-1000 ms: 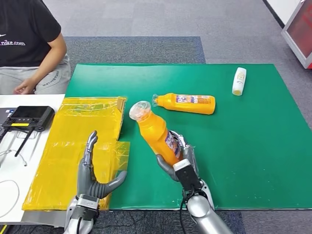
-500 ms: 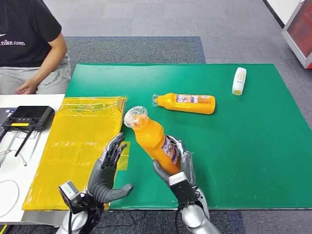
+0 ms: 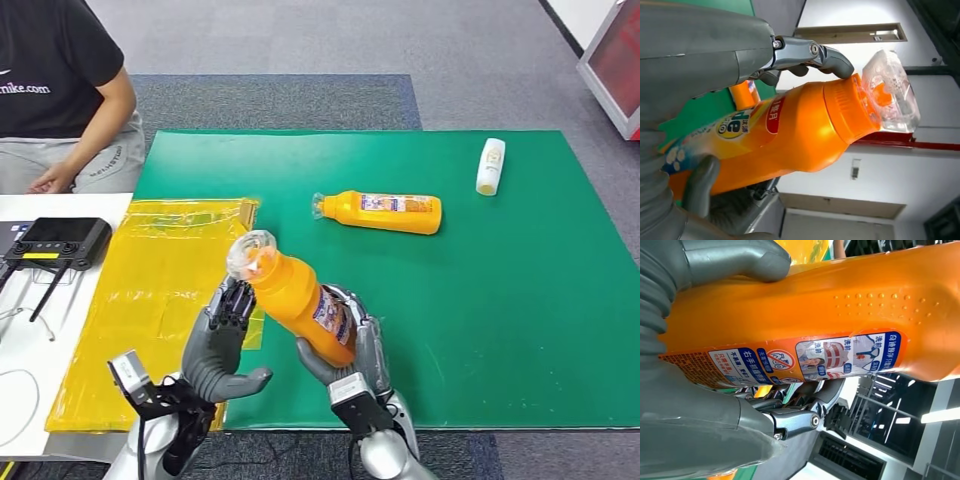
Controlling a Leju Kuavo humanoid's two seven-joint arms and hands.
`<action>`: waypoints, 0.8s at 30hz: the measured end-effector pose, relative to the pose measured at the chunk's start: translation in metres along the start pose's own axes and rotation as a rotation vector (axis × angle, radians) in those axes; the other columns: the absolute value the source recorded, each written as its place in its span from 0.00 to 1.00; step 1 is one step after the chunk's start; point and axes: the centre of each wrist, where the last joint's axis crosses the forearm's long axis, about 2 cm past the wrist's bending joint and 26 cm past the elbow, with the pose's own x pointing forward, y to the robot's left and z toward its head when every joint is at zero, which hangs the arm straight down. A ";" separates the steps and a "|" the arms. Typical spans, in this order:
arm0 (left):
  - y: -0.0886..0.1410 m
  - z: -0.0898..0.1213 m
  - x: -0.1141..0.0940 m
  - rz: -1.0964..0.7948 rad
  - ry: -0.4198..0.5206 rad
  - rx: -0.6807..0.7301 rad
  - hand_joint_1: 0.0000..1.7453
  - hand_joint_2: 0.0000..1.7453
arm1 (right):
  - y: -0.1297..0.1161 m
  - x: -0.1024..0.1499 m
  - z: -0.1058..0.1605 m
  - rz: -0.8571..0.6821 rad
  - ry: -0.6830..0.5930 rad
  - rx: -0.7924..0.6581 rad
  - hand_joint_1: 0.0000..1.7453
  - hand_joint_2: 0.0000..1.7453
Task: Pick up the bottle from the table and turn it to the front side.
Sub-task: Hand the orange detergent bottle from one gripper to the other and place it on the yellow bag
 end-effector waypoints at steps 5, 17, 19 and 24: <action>0.000 0.000 0.000 0.024 -0.007 0.000 0.00 1.00 | 0.005 0.006 0.004 -0.014 -0.014 0.015 1.00 1.00; 0.000 0.000 0.001 0.083 -0.009 0.018 0.00 1.00 | 0.010 0.017 0.006 -0.038 -0.077 0.070 1.00 1.00; 0.000 0.001 0.001 0.083 -0.010 0.020 0.00 1.00 | 0.010 0.018 0.006 -0.034 -0.087 0.079 1.00 1.00; 0.001 0.001 0.001 0.069 -0.003 0.023 0.00 1.00 | 0.011 0.020 0.008 -0.012 -0.109 0.101 1.00 1.00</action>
